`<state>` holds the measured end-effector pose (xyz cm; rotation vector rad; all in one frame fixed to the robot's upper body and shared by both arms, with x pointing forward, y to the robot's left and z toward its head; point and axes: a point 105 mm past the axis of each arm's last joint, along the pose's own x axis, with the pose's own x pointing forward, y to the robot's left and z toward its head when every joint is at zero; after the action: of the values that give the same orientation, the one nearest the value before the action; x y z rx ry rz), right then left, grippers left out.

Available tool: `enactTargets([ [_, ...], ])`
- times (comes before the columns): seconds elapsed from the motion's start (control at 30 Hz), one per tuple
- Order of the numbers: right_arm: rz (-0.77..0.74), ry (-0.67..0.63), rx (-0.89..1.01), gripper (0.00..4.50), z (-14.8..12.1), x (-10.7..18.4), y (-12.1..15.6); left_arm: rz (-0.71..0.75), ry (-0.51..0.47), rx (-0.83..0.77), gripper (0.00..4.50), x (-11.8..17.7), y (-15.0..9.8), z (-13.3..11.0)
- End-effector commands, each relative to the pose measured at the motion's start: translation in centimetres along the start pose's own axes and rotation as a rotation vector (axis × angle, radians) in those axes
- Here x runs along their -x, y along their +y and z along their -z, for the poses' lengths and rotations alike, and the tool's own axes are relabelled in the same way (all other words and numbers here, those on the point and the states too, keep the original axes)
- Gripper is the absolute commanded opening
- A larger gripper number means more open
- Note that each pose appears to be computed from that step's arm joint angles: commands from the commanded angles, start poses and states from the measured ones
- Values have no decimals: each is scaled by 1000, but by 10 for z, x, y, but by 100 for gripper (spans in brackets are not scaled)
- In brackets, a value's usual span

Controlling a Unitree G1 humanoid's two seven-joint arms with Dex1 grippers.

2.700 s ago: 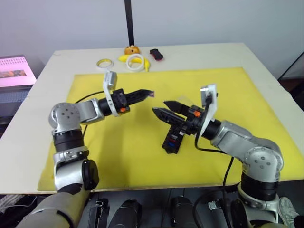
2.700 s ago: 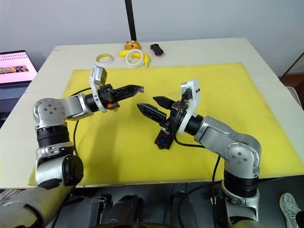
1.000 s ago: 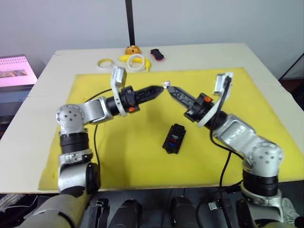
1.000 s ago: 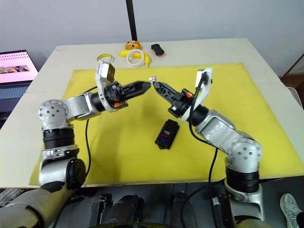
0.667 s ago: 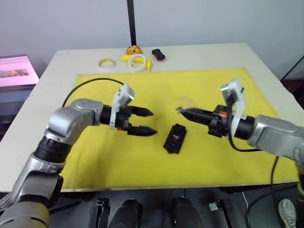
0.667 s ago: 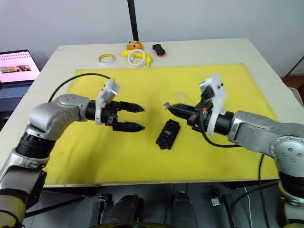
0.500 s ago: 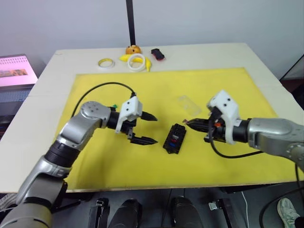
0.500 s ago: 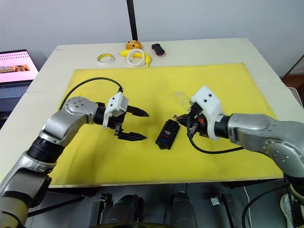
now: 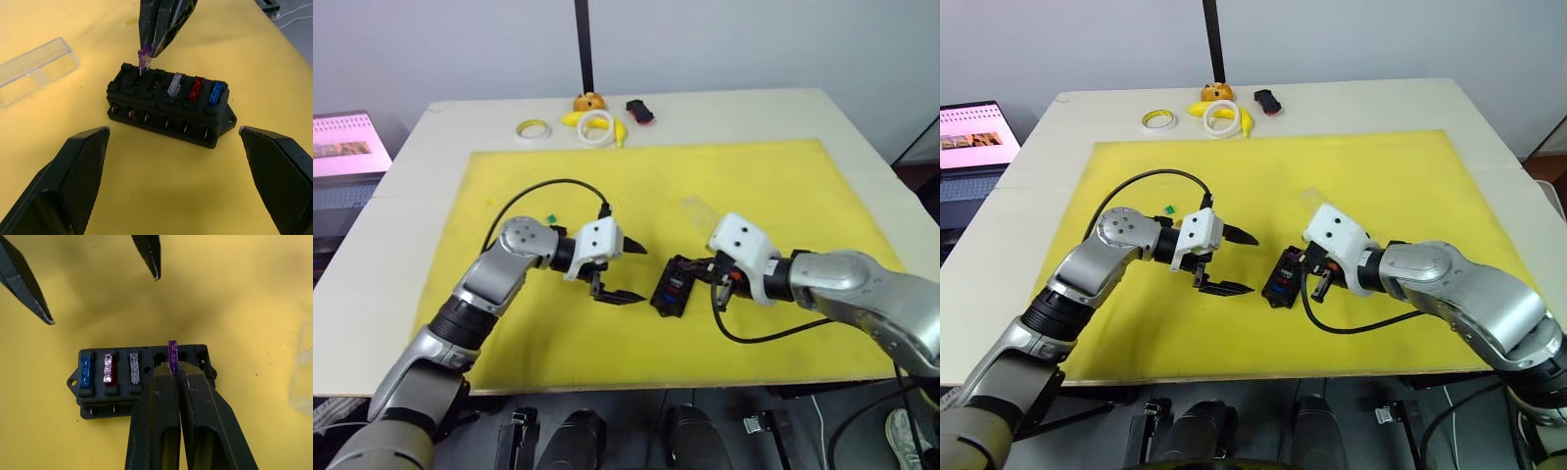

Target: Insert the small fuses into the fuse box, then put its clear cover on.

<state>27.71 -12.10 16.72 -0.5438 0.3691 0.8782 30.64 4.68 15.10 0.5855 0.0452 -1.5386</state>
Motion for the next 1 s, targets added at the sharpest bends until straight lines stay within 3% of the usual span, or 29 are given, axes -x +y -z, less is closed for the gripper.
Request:
enactTargets([
  [0.03,12,-23,49,0,-9,3,-2,-4,-13,-47,447,1,2,-8],
  [1.0,-40,65,105,0,-4,-2,-4,-19,-35,-76,447,-12,4,-14],
])
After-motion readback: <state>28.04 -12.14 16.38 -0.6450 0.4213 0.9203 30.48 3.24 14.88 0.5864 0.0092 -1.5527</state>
